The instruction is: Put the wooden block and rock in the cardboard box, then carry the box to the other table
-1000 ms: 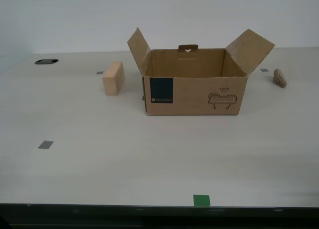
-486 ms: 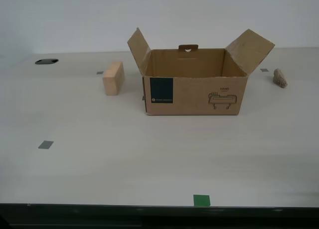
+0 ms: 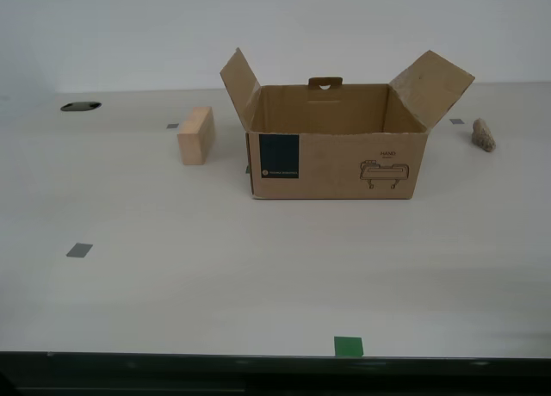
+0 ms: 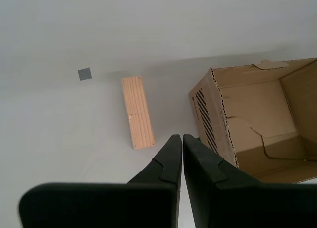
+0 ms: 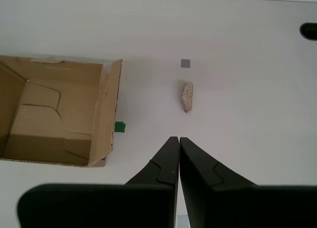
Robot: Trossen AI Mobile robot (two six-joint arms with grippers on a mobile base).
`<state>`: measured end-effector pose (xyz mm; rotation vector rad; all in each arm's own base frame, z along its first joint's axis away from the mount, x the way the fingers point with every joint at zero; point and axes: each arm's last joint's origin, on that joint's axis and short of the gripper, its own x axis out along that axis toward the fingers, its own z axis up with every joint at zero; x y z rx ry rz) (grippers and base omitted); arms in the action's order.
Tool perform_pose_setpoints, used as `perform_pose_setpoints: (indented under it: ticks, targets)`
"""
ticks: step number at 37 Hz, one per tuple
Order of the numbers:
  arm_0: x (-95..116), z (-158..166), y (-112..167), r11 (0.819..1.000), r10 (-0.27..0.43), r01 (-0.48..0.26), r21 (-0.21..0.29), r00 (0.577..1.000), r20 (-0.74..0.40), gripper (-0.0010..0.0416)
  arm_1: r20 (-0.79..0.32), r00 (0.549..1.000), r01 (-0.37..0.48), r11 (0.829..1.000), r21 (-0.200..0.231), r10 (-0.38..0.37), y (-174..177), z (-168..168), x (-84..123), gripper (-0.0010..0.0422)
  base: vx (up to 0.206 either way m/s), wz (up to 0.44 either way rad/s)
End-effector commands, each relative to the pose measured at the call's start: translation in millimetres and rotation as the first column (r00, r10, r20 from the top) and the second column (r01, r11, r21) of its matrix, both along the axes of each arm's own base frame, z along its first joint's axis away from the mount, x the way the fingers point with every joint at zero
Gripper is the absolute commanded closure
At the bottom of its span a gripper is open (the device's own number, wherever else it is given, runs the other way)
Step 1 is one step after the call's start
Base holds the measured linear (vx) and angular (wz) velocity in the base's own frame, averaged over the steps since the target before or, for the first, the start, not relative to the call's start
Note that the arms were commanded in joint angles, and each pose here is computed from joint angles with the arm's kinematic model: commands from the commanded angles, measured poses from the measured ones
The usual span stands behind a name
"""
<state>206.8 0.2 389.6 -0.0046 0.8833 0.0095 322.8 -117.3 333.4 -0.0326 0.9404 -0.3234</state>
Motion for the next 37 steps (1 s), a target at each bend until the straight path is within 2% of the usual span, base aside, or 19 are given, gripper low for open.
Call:
perform_pose_setpoints:
  ticks: [1,37]
  targets:
    - [0.0,0.4,0.1,1.000,0.001,-0.001,-0.001,1.000,0.002,0.0403,0.002,1.000,-0.003,1.000,0.000,0.003,0.0,0.3,0.1,0.0412,0.000,0.000]
    - [1.4,1.6,0.2,1.000,0.010,-0.010,-0.008,1.000,0.021,0.0403,0.037,0.999,0.000,1.000,-0.011,0.001,-0.9,2.5,2.6,0.0412,0.000,0.000]
